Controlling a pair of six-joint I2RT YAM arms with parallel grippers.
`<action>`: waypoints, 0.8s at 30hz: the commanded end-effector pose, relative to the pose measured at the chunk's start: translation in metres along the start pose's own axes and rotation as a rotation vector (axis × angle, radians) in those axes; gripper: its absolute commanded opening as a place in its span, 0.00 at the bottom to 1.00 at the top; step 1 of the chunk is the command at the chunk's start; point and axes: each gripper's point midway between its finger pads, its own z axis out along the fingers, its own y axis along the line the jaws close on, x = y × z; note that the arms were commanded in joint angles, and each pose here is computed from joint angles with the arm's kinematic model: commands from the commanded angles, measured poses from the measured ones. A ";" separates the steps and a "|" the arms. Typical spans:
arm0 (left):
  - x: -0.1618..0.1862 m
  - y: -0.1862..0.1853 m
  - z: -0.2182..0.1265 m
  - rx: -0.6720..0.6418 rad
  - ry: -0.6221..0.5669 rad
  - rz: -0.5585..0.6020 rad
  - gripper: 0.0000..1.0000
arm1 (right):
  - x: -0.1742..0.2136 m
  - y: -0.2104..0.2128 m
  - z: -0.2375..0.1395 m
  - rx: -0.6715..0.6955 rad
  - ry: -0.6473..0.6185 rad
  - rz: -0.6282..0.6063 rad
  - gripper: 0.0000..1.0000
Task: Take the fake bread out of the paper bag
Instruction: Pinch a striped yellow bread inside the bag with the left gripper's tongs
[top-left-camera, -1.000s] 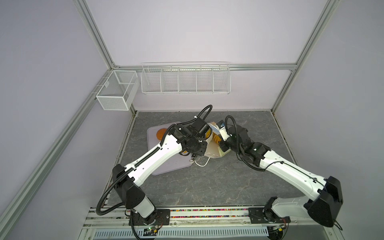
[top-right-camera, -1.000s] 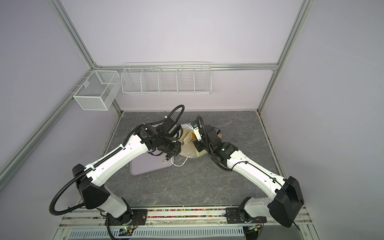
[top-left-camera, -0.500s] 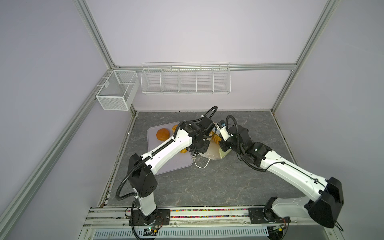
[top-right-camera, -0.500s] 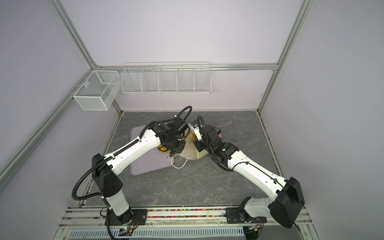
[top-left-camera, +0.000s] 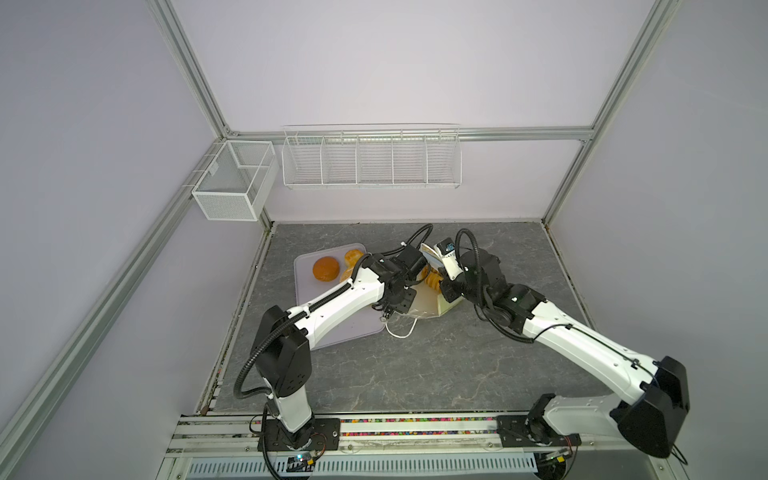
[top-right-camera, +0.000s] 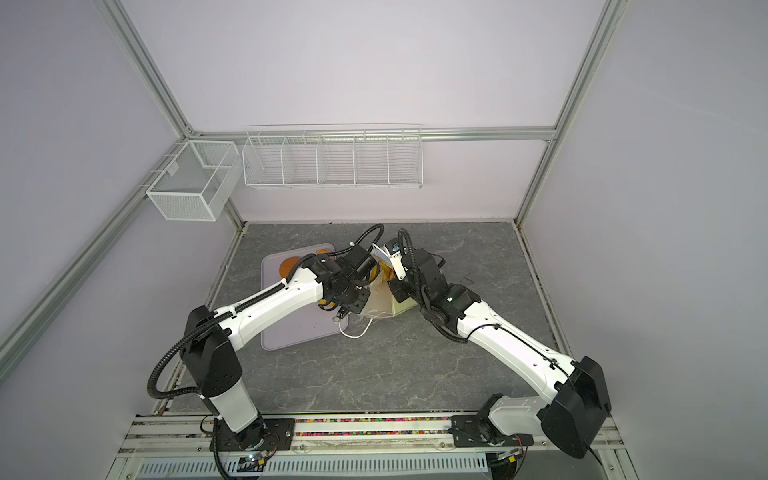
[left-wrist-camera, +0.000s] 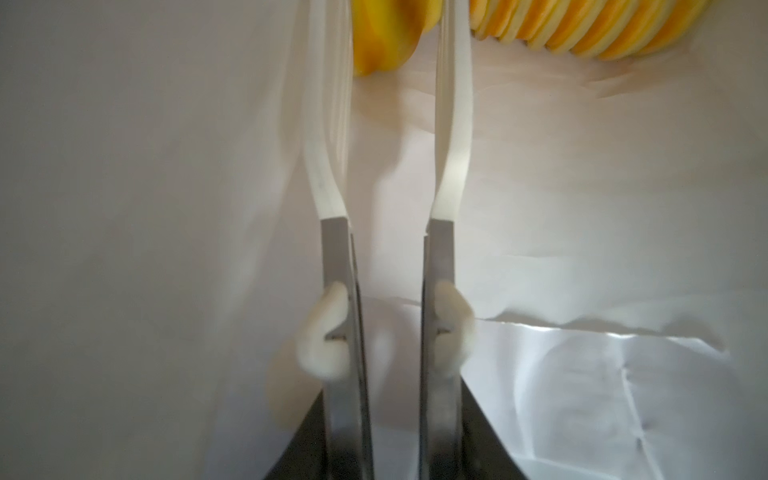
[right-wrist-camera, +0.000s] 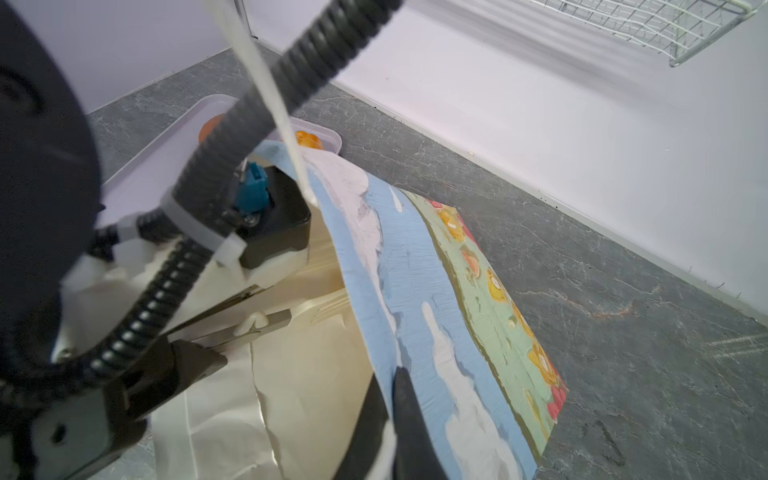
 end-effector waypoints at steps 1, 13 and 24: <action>-0.012 0.007 -0.009 -0.027 -0.063 0.019 0.37 | -0.032 0.001 -0.013 -0.033 -0.111 0.053 0.07; -0.014 0.010 0.006 -0.070 -0.030 0.066 0.39 | -0.030 0.015 -0.013 -0.111 -0.115 0.021 0.06; -0.019 0.021 0.014 -0.153 -0.021 0.075 0.41 | -0.026 0.018 -0.013 -0.123 -0.102 0.013 0.07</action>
